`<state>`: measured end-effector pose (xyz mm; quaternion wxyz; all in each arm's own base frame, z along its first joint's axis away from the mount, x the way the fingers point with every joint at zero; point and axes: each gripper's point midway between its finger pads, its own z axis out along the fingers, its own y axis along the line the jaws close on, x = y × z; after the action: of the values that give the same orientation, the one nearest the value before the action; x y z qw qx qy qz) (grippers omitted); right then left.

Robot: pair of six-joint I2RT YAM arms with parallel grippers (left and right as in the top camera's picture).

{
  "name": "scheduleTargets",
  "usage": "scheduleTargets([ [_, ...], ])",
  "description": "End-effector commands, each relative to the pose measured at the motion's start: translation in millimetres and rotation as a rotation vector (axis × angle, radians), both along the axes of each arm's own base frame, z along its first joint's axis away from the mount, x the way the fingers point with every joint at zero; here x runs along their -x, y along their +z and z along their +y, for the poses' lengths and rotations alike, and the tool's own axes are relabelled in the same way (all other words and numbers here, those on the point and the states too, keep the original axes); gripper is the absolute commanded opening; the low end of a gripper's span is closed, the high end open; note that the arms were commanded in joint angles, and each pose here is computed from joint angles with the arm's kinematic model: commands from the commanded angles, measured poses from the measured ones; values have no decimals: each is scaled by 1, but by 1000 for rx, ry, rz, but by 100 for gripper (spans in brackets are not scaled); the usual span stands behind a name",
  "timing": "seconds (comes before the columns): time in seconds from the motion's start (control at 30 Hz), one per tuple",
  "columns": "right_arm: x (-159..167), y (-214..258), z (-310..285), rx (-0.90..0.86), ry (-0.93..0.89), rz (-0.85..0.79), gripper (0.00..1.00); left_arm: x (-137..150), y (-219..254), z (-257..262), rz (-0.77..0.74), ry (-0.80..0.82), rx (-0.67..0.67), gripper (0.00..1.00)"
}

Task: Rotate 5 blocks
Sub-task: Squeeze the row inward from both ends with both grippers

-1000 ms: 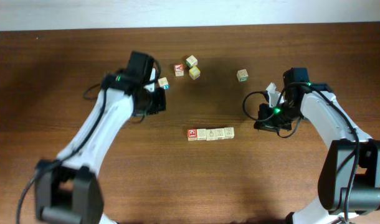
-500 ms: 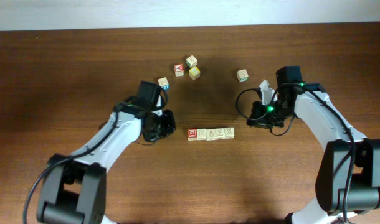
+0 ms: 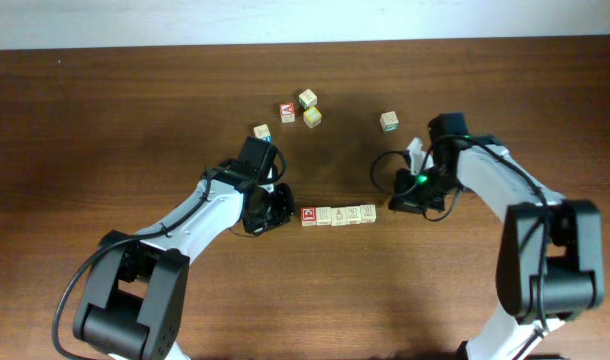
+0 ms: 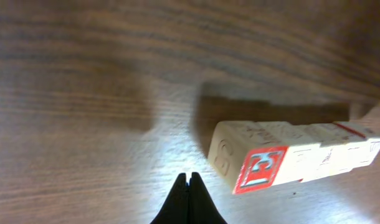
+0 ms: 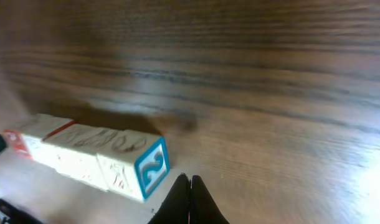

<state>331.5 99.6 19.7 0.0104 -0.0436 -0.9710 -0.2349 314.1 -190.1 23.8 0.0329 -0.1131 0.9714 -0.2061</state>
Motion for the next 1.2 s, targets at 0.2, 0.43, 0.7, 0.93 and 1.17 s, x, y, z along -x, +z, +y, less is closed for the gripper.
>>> scheduleTargets([
  [0.2, 9, -7, 18, -11, 50, 21, 4, -4, -8, -4, -17, -36, 10, 0],
  [0.43, 16, -7, 31, -9, 90, 29, 4, -5, -8, -4, -20, -36, 10, 0],
  [0.7, 18, -7, 36, -8, 106, 33, 4, -5, -8, -4, -20, -36, 10, 0],
  [0.93, 17, -7, 33, -8, 98, 32, 4, -8, -7, -6, -49, -71, 12, 0],
  [1.17, 17, -7, 33, -9, 99, 32, 4, -7, -4, -12, -65, -116, 45, 0],
])
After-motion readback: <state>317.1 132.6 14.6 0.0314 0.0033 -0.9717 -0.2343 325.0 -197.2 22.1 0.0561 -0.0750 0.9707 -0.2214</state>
